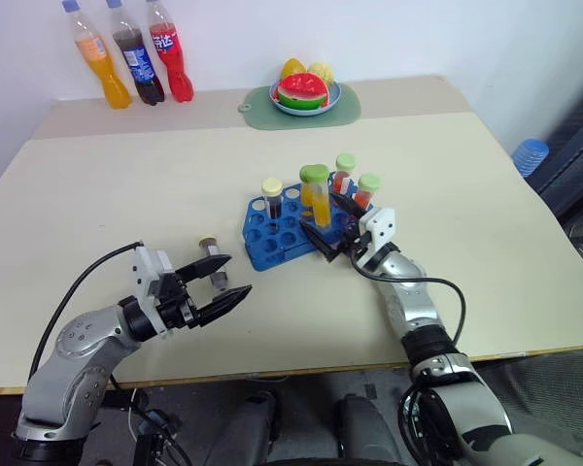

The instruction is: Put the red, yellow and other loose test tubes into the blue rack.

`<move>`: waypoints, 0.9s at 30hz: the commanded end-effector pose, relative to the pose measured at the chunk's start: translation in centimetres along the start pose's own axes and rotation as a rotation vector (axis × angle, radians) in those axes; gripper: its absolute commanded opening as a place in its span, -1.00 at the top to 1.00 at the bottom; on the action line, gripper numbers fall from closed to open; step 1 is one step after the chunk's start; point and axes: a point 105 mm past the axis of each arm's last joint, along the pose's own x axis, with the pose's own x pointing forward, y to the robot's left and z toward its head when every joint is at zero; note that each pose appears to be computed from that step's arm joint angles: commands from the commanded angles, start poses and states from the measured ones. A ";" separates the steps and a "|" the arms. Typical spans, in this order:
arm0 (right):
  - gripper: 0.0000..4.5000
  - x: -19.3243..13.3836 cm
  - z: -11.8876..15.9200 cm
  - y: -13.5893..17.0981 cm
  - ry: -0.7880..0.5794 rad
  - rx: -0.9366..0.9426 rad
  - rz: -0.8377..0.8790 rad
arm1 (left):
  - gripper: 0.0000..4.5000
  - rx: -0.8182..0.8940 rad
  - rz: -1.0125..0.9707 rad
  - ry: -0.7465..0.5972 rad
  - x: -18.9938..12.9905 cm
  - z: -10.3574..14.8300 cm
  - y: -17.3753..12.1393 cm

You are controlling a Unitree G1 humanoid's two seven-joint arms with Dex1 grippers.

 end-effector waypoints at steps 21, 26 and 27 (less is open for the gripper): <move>-0.98 2.5 4.7 -0.5 0.212 0.248 0.162 | -0.64 -0.120 0.033 -0.095 -0.7 2.4 -0.6; -0.41 3.3 4.6 -0.6 0.224 0.253 0.193 | -0.64 -0.113 0.056 -0.098 -1.2 2.1 -0.9; -0.15 3.3 4.6 -0.6 0.224 0.251 0.198 | -0.64 -0.112 0.059 -0.098 -1.3 2.1 -0.9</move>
